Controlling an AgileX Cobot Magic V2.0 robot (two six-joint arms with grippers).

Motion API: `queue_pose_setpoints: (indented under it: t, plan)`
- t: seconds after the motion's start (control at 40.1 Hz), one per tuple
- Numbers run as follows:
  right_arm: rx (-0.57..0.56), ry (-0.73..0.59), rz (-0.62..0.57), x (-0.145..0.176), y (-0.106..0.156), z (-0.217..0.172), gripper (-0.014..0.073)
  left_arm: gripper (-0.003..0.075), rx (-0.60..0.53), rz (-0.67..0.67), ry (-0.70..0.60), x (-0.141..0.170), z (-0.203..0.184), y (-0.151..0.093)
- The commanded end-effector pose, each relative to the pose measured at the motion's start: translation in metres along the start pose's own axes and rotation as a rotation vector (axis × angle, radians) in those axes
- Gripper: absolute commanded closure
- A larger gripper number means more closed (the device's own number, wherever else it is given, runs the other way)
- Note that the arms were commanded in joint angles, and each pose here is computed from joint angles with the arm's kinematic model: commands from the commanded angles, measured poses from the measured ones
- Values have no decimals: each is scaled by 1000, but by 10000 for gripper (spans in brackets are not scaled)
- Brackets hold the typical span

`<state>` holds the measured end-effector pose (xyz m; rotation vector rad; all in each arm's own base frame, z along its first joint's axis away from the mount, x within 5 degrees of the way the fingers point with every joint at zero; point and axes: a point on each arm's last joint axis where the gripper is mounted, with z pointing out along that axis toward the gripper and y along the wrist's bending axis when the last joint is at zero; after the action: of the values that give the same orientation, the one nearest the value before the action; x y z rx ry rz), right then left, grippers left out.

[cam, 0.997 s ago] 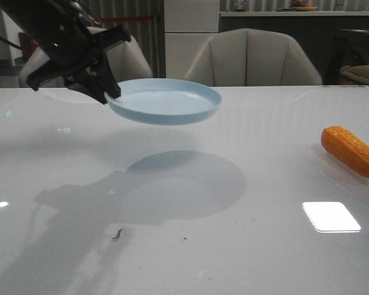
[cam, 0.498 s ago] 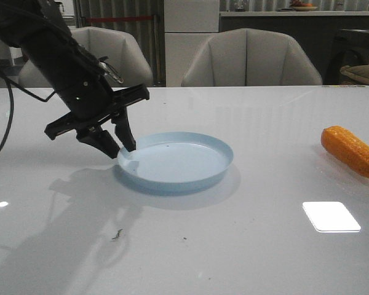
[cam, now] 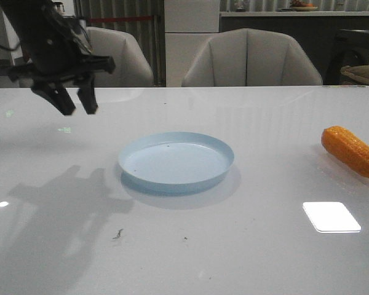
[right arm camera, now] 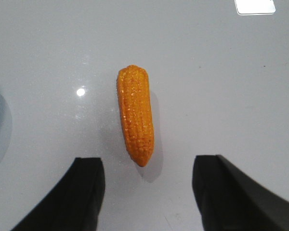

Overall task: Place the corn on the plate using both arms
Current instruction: 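Lower the plate onto the table, open left gripper and withdraw, then reach the right gripper down and grasp the orange corn cob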

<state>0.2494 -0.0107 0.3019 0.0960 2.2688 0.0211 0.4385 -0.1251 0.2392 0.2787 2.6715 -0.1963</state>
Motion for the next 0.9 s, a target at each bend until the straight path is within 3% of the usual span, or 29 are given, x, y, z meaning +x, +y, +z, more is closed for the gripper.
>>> queue_pose_setpoints:
  t: [0.0, 0.174, 0.324, 0.673, 0.872]
  plan:
    - [-5, -93, -10, -34, 2, -5, 85, 385, -88, 69, -249, -21, -81, 6]
    - [-6, -66, -11, -67, 3, 18, 64, 385, -87, 65, -460, -13, -138, 8]
    - [-5, 12, -10, -81, 3, 56, 13, 385, -81, 71, -569, 17, -166, 7]
    - [-4, 186, -5, -75, 2, 148, 8, 385, -85, 78, -536, 114, -176, 11]
    - [-12, 272, -1, -56, 5, 179, 13, 385, -84, 79, -567, 136, -191, 11]
